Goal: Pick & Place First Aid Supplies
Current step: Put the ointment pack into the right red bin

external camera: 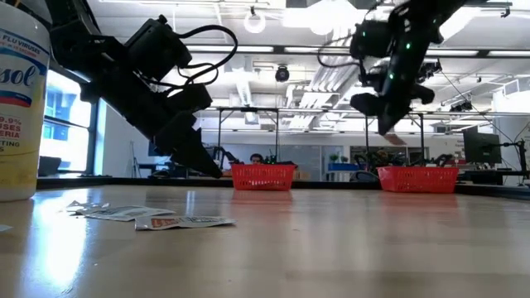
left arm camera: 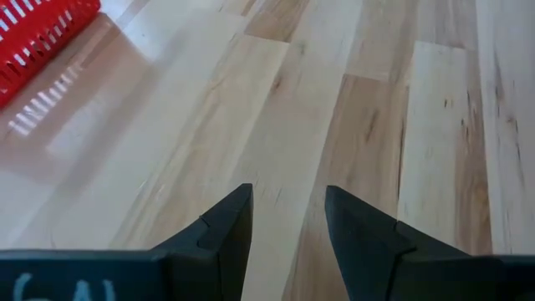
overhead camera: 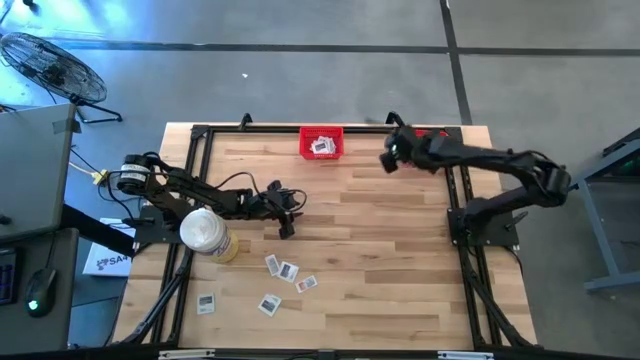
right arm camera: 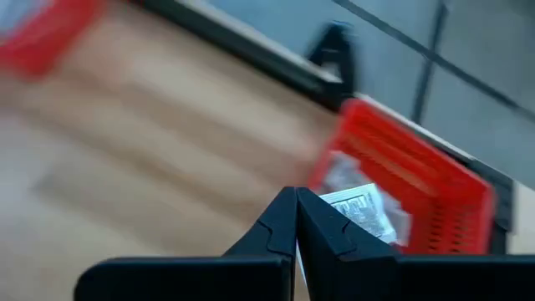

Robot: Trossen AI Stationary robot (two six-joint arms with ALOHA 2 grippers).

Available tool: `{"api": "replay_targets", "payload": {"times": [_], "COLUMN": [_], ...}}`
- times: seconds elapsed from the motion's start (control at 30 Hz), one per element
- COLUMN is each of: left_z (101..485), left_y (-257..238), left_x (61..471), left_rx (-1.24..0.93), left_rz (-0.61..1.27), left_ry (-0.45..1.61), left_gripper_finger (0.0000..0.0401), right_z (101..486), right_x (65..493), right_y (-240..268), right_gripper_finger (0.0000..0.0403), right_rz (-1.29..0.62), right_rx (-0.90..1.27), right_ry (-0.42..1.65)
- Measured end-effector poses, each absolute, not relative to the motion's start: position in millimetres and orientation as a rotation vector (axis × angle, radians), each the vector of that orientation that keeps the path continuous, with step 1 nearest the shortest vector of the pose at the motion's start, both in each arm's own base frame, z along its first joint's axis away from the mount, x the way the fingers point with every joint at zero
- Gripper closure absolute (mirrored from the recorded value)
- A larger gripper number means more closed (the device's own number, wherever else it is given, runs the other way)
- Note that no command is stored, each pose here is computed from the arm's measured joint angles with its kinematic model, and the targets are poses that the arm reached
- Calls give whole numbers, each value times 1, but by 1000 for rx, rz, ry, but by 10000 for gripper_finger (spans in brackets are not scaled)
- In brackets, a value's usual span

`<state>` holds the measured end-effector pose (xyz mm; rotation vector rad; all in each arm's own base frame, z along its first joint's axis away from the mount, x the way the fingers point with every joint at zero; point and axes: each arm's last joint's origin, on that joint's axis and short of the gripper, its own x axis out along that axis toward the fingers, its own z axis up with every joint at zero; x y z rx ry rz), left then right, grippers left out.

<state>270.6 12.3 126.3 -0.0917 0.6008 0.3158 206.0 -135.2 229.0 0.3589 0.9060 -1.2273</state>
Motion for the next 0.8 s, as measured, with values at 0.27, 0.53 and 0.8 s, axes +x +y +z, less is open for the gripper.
{"api": "replay_targets", "payload": {"times": [0.27,0.53,0.8], "left_z": [127,137,153], "left_y": [2,-17,-3], "left_x": [272,277,276], "left_rx": [-89,-6,-29], "left_rz": [254,63,106], "left_ry": [597,514,482], "left_gripper_finger": [252,252,252], "right_z": [202,174,208], "right_x": [178,175,188], "right_y": [-194,-212,-206], "right_gripper_finger": [403,358,272], "right_rz": [-1321,-1252,-1164], "right_rx": [499,480,369], "right_ry": [1027,1179,1122]}}
